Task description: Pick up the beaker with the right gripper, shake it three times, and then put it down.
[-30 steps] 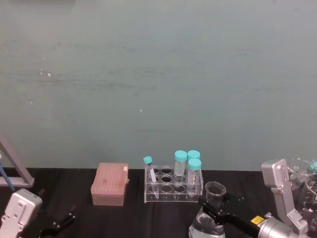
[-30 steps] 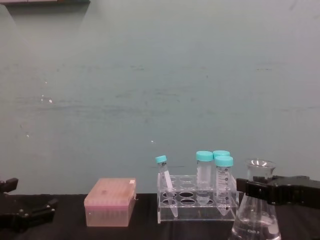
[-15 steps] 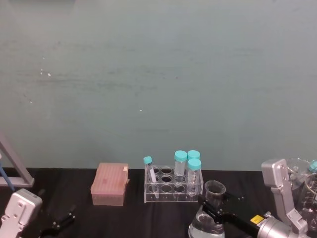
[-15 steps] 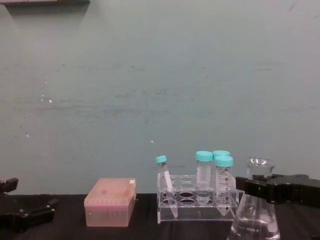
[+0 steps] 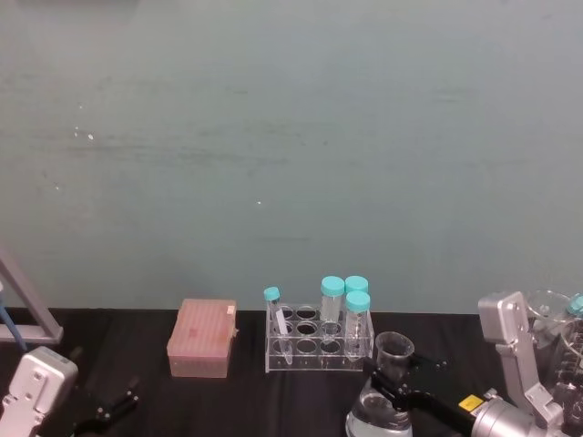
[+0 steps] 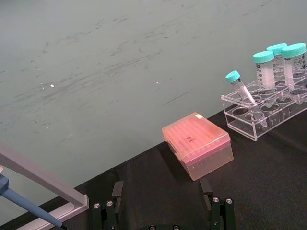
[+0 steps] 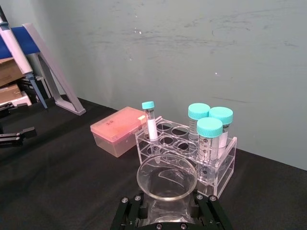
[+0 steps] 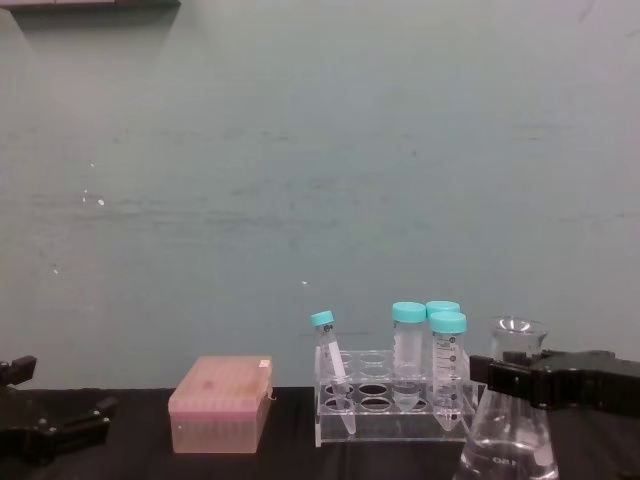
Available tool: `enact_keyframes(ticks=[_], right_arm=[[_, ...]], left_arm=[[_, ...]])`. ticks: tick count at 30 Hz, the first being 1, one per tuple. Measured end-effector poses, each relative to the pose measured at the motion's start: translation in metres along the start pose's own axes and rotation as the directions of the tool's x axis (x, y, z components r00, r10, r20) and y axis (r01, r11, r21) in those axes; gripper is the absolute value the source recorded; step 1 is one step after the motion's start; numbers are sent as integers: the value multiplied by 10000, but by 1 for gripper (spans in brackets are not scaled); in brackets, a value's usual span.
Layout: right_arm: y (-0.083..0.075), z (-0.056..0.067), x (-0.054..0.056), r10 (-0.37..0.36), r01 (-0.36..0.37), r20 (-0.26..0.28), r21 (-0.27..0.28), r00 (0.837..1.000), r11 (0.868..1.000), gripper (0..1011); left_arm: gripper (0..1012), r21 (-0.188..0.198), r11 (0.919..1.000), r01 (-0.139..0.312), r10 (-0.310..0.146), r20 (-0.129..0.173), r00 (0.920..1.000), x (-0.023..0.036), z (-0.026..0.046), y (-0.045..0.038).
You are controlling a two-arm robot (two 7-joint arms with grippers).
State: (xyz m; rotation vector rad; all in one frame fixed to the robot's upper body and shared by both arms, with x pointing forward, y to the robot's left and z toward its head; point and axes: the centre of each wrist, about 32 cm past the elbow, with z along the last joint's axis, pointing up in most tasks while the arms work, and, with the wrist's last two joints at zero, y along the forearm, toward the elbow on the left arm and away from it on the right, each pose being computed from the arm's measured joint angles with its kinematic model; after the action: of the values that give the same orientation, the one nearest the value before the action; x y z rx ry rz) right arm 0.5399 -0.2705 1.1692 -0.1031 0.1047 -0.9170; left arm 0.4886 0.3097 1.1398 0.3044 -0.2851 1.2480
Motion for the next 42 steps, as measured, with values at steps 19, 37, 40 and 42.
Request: enact_keyframes(ticks=[19,37,40,42], right_arm=[[1,-8,1,-19,19,18,-75,10000,10000,457],[1,-8,1,-19,19,17,-72,10000,10000,458],[1,-8,1,-18,18,17,-68,10000,10000,568],[1,-8,1,-19,19,17,-68,10000,10000,603]], left_arm=[[1000,0,10000,0,0,-1,10000,0,0,0],[1000,1,10000,1,-1,-1,10000,0,0,0],[1000,0,10000,1,-1,0,10000,0,0,0],[1000,0,10000,1,-1,0,10000,0,0,0]])
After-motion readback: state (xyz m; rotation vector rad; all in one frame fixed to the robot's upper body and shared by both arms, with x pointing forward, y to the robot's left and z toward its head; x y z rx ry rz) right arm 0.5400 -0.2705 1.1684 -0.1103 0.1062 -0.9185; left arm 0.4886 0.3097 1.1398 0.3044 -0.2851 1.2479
